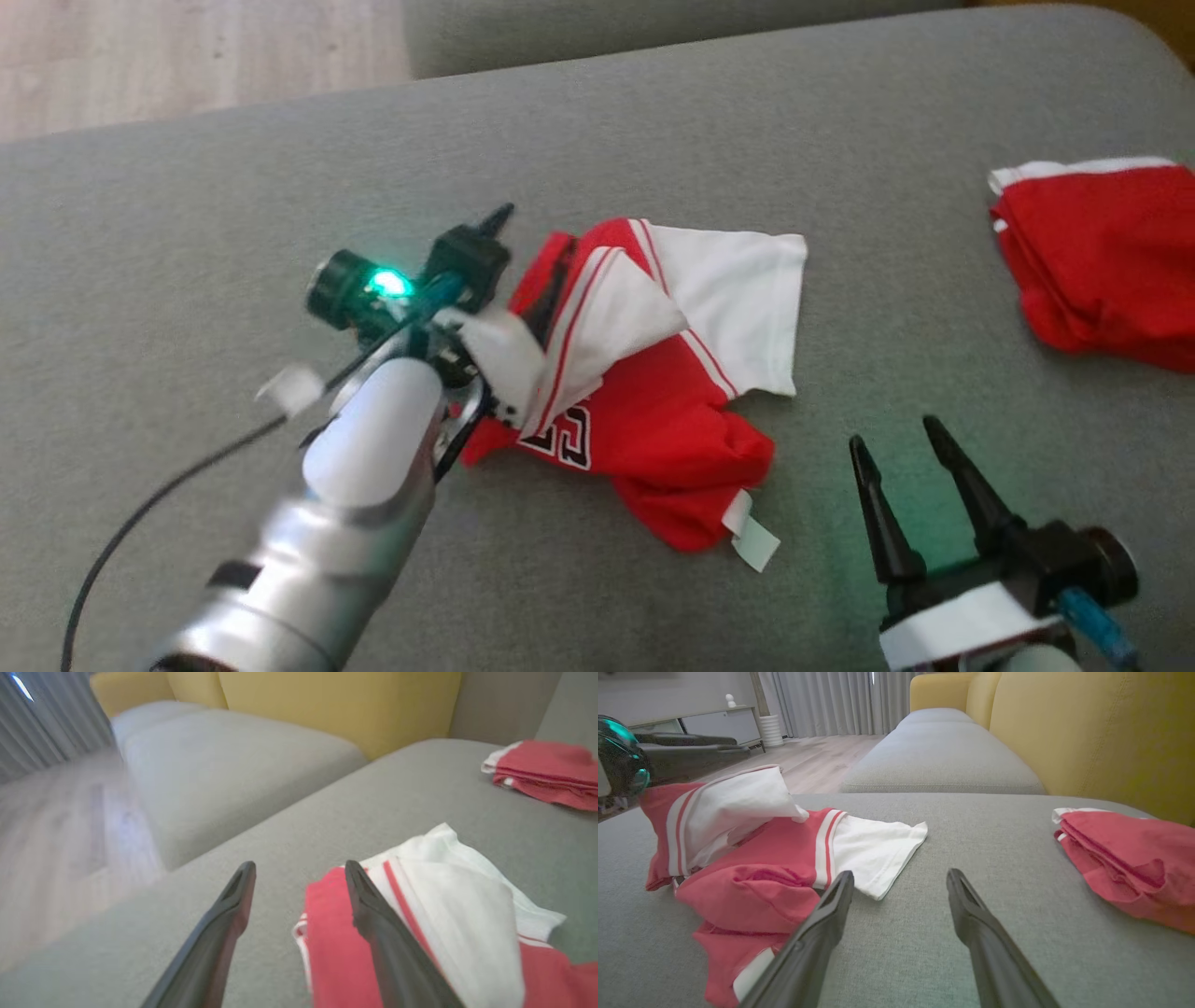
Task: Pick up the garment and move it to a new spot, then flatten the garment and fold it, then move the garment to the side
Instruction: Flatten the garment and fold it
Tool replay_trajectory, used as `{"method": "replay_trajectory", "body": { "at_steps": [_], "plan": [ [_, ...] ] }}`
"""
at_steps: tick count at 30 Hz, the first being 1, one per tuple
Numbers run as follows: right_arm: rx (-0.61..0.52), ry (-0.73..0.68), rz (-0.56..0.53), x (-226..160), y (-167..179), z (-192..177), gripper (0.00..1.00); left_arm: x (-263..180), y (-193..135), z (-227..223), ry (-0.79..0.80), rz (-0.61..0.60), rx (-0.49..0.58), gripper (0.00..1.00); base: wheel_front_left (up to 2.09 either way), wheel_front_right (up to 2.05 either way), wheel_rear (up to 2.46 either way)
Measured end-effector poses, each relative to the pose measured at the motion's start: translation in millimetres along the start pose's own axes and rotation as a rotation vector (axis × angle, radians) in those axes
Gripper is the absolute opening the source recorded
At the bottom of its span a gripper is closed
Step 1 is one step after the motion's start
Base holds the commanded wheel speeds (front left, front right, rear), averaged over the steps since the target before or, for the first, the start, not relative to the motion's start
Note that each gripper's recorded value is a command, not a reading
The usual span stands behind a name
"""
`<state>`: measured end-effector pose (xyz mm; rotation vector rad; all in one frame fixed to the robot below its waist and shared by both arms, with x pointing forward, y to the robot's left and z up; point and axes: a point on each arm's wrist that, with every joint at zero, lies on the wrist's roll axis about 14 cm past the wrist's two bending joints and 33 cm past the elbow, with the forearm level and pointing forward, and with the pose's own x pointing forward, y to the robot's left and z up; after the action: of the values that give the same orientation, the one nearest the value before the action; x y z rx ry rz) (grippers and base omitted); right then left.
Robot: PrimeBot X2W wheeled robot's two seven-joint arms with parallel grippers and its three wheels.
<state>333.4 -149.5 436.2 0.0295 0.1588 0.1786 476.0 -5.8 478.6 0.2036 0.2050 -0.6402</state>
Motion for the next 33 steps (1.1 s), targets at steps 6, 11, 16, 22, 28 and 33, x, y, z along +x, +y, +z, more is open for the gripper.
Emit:
{"method": "replay_trajectory", "body": {
  "at_steps": [6,11,16,22,28,33],
  "plan": [
    [-0.016,-0.013,-0.027,6.1,-12.0,5.5,1.00,16.2,-39.6,-19.5,0.229,-0.210,-0.100,1.00,0.00,0.00,0.00],
    [-0.002,0.007,-0.046,6.5,-16.4,-0.5,1.00,10.5,-0.4,-46.1,0.413,-0.231,-0.033,1.00,0.00,0.00,0.00],
    [0.001,-0.001,-0.066,10.7,-21.7,2.6,1.00,6.3,-27.6,-65.9,0.559,-0.347,-0.131,1.00,0.00,0.00,0.00],
    [0.006,-0.002,-0.098,5.9,-28.9,3.0,1.00,1.4,-57.7,-60.5,0.633,-0.463,-0.301,1.00,0.00,0.00,0.00],
    [0.009,-0.016,-0.123,-0.2,-33.7,7.2,1.00,-12.1,-71.7,-62.1,0.709,-0.535,-0.279,0.69,0.00,0.00,0.00],
    [0.010,-0.027,-0.143,-6.0,-37.6,10.3,1.00,-6.5,-89.9,-35.3,0.569,-0.589,-0.259,0.00,0.00,0.00,0.00]
  ]
}}
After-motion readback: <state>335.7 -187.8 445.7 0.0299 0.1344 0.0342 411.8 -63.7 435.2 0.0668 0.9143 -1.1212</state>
